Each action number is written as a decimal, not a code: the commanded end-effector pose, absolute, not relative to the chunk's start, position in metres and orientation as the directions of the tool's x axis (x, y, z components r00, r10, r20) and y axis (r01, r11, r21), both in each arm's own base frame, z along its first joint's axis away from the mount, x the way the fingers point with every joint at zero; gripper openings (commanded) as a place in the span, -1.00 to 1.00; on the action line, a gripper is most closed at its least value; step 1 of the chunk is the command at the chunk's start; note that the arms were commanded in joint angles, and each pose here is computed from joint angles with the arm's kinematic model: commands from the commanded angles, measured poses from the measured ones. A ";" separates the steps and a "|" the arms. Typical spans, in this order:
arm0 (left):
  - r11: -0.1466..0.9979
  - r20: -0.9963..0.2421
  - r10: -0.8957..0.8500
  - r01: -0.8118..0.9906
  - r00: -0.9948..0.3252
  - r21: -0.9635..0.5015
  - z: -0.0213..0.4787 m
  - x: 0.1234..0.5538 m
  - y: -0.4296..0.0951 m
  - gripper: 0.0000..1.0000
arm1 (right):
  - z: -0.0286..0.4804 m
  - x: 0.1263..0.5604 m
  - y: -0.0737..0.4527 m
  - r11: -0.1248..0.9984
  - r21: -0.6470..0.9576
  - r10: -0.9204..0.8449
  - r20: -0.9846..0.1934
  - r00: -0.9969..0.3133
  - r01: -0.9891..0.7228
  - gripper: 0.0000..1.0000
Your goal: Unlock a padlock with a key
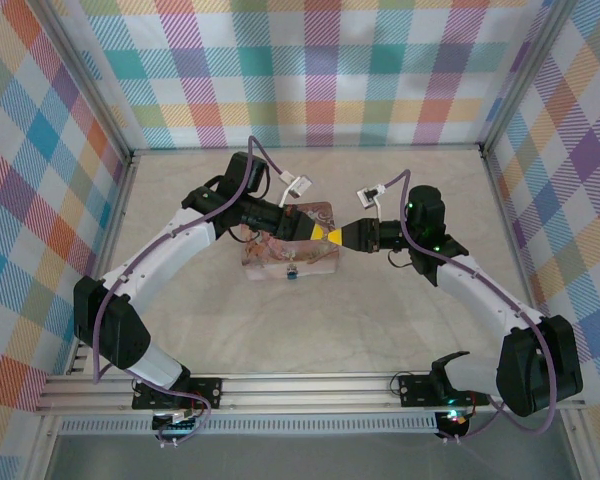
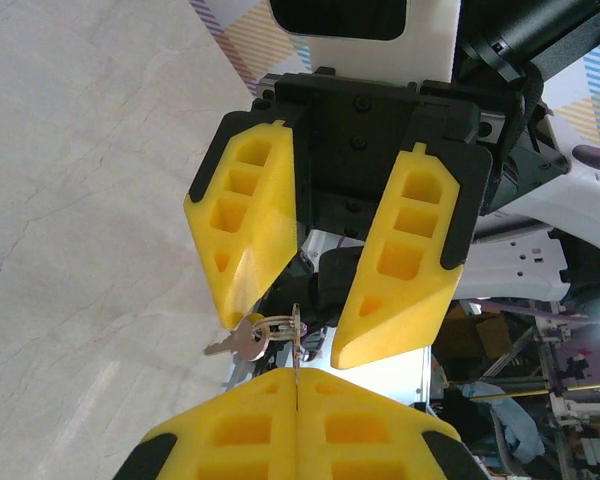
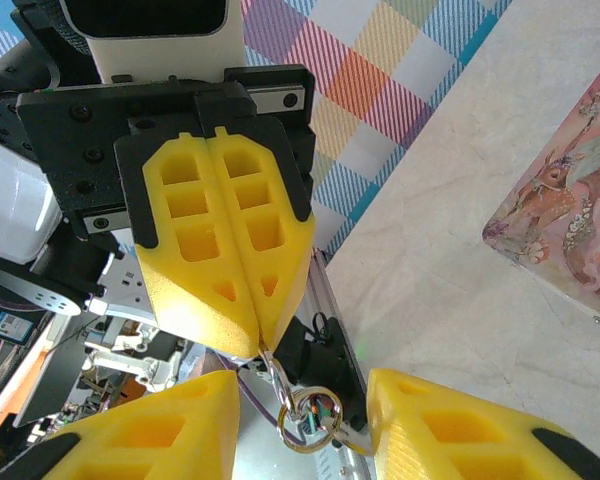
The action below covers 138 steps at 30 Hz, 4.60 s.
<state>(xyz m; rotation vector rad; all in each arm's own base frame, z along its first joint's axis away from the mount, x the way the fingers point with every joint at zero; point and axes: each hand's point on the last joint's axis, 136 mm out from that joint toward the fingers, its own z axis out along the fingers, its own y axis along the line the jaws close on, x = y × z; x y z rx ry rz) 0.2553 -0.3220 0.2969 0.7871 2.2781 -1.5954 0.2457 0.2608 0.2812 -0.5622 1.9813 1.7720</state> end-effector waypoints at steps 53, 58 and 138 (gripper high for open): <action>0.463 -0.593 -0.032 0.514 -0.804 -0.722 0.313 0.301 -0.271 0.05 | 0.305 0.261 0.239 0.284 0.706 0.111 -0.696 -0.710 -0.648 -1.00; 0.677 -0.553 -0.200 0.295 -0.809 -0.675 0.261 0.320 -0.218 0.37 | 0.287 0.283 0.221 0.431 0.697 0.168 -0.686 -0.708 -0.573 -1.00; 0.707 -0.815 -0.148 0.516 -0.560 -0.483 0.097 0.310 -0.297 1.00 | 0.118 0.533 0.224 0.887 0.401 0.041 -0.565 -0.824 -0.230 -1.00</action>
